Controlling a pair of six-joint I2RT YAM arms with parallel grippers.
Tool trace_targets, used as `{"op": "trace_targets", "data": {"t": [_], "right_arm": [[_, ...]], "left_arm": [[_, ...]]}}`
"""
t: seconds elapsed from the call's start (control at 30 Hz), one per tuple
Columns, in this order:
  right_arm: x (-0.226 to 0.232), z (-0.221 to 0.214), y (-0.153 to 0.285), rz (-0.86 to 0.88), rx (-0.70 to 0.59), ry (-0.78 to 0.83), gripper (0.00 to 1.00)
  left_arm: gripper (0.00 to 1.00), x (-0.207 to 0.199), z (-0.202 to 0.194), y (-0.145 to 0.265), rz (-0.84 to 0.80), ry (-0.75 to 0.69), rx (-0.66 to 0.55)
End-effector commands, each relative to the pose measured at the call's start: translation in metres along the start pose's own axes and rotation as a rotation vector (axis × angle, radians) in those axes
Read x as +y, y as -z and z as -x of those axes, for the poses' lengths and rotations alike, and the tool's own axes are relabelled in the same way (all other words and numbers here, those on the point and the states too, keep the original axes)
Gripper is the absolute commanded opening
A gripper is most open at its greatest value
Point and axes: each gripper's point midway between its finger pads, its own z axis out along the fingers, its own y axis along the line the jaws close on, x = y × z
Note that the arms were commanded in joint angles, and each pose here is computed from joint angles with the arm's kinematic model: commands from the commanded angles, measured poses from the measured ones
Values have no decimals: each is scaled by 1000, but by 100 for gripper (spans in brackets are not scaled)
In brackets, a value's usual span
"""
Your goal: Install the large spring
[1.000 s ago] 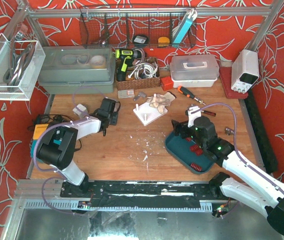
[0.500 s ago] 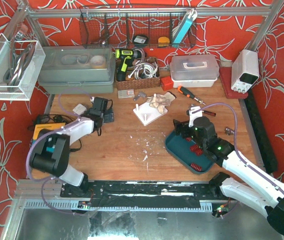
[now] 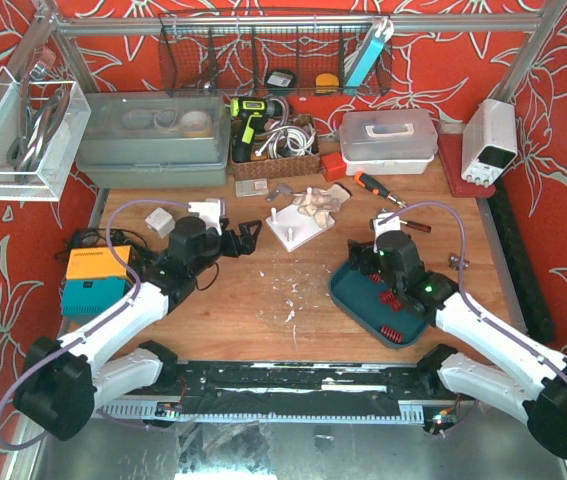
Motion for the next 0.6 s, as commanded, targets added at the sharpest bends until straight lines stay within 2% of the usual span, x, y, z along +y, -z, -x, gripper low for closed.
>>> {"op": "trace_targets", "data": {"t": [0.0,0.27,0.4,0.57], "right_arm": [[11,5,-6,26,51,59,96],[34,8,-54,25,166,133,74],[54,20,-77,82,191,165,63],[57,20,-105,34,248,194,59]], "left_arm": [[100,-59,2,13,-236,-30,-43],[100,-71,-58,17,-321,-85,16],[100,-75,-87,13,-356,-150,74],[100,-66,-83,3,-280,-178,70]]}}
